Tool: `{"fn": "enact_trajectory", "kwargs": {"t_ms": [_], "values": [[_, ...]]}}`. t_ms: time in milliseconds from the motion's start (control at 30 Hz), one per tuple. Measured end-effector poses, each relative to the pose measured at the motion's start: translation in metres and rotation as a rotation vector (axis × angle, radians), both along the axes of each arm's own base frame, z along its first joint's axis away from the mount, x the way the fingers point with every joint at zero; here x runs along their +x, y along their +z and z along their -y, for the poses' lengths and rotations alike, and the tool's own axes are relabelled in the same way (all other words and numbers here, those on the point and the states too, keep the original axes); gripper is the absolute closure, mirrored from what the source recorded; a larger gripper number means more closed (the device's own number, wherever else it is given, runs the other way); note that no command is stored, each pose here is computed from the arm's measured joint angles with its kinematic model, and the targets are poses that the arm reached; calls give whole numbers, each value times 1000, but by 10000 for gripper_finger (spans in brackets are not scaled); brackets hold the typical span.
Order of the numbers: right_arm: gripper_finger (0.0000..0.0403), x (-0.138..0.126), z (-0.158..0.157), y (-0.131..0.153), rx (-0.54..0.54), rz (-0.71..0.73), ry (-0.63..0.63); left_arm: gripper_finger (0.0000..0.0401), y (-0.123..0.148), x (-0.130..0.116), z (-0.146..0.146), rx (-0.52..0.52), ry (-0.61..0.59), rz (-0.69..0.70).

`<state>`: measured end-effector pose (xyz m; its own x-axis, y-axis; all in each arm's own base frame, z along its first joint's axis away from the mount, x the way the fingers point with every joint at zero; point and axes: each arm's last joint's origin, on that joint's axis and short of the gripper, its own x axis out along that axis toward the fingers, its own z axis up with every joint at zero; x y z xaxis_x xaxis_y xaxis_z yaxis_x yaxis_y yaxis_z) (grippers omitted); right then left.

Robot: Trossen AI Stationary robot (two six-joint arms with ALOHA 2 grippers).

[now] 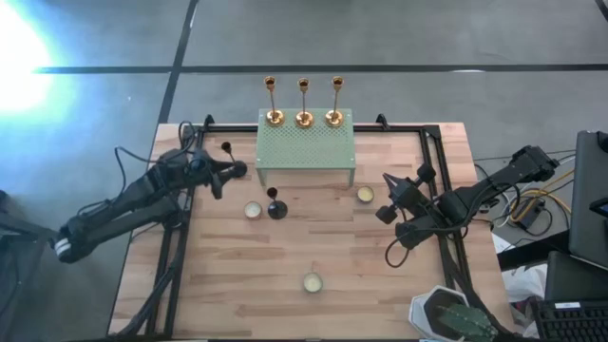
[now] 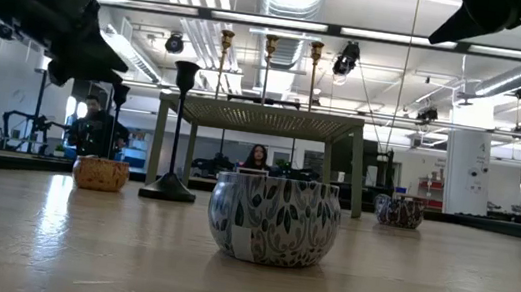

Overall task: Pick & Place candle stick holders
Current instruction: Put the bottom black candle holder on the shelf

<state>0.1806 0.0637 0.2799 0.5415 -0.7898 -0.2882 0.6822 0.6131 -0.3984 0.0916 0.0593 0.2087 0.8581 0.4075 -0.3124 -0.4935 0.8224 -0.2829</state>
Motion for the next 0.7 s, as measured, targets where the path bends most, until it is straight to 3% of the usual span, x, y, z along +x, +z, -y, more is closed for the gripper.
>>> {"fn": "enact_trajectory", "kwargs": {"t_ms": [267, 400, 700], "values": [[394, 0, 0, 0, 20, 18, -2, 220, -14, 3, 6, -49, -139, -12], [394, 1, -1, 0, 21, 20, -2, 220, -21, 6, 10, -23, -208, -28], [394, 1, 0, 0, 12, 21, -5, 220, -42, 21, 20, 69, -359, 78]]}}
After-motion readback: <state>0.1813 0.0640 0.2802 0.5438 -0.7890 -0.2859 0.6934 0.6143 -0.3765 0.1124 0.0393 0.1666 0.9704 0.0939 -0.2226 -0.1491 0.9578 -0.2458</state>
